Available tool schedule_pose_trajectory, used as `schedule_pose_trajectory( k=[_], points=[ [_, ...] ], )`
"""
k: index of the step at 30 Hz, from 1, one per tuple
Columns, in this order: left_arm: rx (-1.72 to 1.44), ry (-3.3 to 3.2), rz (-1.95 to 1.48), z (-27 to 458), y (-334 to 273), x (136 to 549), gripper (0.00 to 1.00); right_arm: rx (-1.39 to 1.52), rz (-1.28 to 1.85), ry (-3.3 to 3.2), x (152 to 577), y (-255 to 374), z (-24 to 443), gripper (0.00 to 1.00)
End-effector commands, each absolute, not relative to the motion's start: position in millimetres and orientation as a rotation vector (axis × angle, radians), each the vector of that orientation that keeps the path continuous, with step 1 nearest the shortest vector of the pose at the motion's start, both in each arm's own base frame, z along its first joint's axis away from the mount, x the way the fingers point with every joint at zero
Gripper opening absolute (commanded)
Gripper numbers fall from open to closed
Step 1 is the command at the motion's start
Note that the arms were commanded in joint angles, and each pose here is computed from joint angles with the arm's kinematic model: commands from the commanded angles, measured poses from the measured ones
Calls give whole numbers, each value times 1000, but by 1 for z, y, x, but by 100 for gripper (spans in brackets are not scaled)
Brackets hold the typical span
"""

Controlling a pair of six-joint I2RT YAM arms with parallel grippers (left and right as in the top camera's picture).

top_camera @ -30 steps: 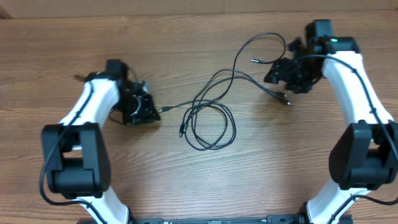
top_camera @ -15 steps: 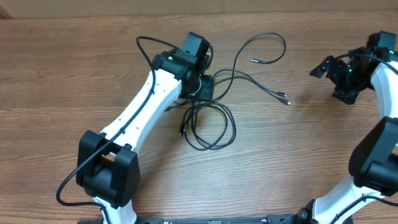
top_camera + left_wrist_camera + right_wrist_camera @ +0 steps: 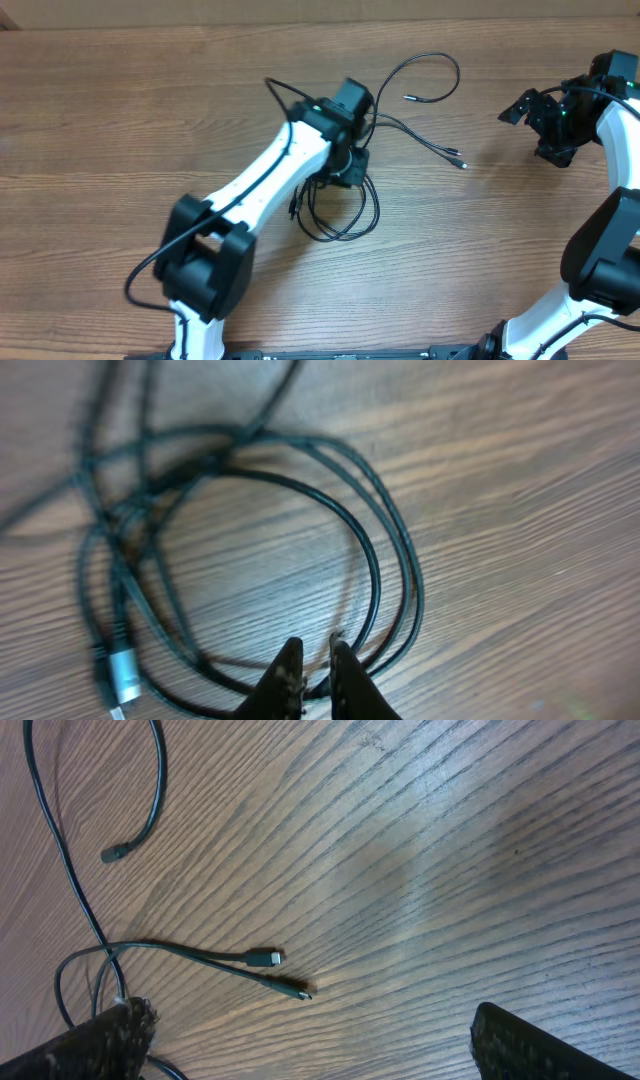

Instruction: Untangle cables

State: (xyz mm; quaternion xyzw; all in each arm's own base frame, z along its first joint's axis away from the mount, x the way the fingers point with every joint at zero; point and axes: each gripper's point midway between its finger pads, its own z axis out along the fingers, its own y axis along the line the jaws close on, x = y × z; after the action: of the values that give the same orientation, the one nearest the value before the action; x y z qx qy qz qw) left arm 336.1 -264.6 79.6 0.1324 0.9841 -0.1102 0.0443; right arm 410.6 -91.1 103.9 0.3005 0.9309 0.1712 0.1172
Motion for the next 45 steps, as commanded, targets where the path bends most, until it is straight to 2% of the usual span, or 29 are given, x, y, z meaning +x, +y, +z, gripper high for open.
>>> schedule_pose_trajectory(
  k=[1,5,12,14,15,19,23,25,37,45],
  points=[
    [431,3092,-310,48,-275,323,21,895,499,2728,410,-92,100,100],
    [451,3146,-281,23,-278,316,27,896,499,2728,410,-92,100,100],
    [426,3191,-339,11,-285,310,29,896,499,2728,410,-92,100,100],
    [427,3181,-347,11,-286,312,13,896,499,2728,410,-92,100,100],
    [427,3172,-363,13,-289,314,13,895,499,2728,410,-92,100,100],
    [441,3085,-471,17,-308,330,28,895,499,2728,410,-92,100,100],
    [475,3065,-510,18,-321,326,31,895,499,2728,410,-92,100,100],
    [499,3043,-522,18,-329,325,43,896,499,2728,410,-92,100,100],
    [587,3047,-468,16,-335,309,46,895,499,2728,410,-92,100,100],
    [679,3048,-307,38,-321,312,58,896,499,2728,410,-92,100,100]
  ],
)
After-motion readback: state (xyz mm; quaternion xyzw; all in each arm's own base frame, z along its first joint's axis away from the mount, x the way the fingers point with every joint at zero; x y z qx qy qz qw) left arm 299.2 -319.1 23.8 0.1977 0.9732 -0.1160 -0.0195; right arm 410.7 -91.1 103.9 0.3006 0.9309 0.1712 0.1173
